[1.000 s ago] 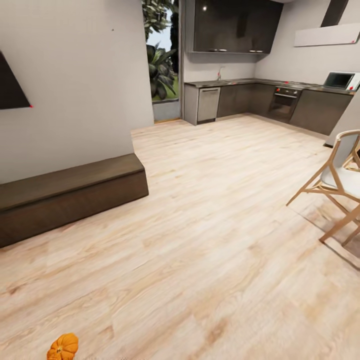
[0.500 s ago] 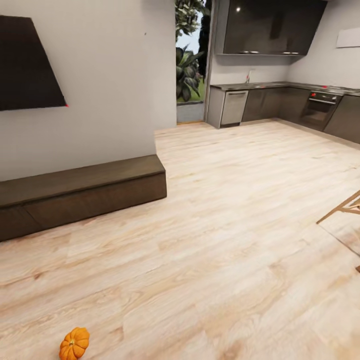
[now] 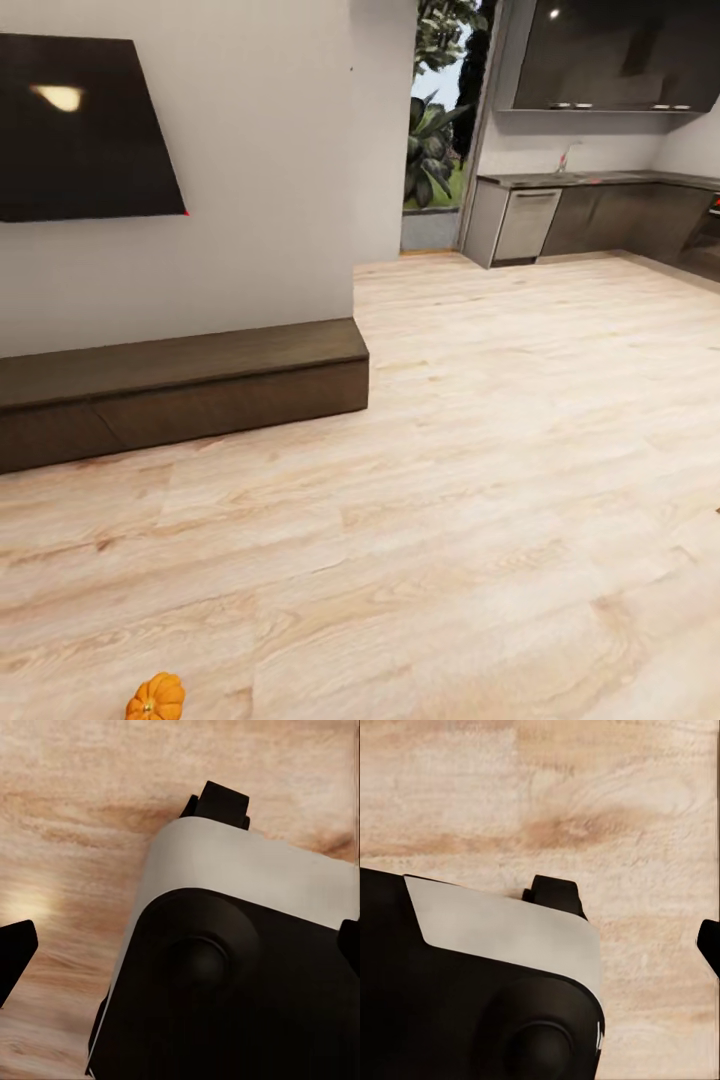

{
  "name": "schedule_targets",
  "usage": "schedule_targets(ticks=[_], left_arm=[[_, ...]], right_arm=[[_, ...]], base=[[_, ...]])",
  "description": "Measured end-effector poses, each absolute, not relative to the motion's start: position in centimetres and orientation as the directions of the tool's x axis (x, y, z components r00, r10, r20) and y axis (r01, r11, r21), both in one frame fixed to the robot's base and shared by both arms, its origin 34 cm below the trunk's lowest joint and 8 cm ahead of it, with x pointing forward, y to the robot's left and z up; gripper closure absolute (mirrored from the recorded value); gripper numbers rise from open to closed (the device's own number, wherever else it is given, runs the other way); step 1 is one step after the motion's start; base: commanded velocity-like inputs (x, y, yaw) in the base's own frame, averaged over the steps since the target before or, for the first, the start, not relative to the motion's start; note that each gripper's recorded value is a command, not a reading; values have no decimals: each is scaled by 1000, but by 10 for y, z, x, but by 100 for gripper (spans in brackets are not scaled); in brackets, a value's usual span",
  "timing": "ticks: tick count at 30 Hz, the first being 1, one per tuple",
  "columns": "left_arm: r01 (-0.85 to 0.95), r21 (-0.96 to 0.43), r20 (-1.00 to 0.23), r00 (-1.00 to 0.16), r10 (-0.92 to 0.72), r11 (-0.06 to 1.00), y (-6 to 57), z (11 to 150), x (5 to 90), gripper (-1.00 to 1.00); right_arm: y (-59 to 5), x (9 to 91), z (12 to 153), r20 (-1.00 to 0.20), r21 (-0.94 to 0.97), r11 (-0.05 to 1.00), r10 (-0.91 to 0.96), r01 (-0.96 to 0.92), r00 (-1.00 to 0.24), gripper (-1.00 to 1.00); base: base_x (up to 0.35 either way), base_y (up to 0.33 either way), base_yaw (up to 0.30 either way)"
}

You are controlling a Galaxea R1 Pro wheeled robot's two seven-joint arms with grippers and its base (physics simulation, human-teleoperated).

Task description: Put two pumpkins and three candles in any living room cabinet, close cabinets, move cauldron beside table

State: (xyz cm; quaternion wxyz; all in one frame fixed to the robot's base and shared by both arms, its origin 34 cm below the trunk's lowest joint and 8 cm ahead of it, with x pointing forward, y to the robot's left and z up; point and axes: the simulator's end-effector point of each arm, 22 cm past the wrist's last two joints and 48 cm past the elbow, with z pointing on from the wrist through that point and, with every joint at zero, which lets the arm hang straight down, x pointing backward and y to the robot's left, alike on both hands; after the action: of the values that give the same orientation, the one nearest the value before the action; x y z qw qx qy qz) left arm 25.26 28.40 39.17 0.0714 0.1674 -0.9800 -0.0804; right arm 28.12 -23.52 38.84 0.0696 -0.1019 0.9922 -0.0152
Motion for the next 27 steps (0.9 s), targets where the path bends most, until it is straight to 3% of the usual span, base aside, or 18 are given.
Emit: schedule_targets(ticks=[27], left_arm=[[-317, 181, 112, -934, -340, 931, 284, 392, 253, -100]], right_arm=[[-235, 282, 389, -136, -45, 979, -204, -200, -969, -100]], base=[[286, -95, 282]])
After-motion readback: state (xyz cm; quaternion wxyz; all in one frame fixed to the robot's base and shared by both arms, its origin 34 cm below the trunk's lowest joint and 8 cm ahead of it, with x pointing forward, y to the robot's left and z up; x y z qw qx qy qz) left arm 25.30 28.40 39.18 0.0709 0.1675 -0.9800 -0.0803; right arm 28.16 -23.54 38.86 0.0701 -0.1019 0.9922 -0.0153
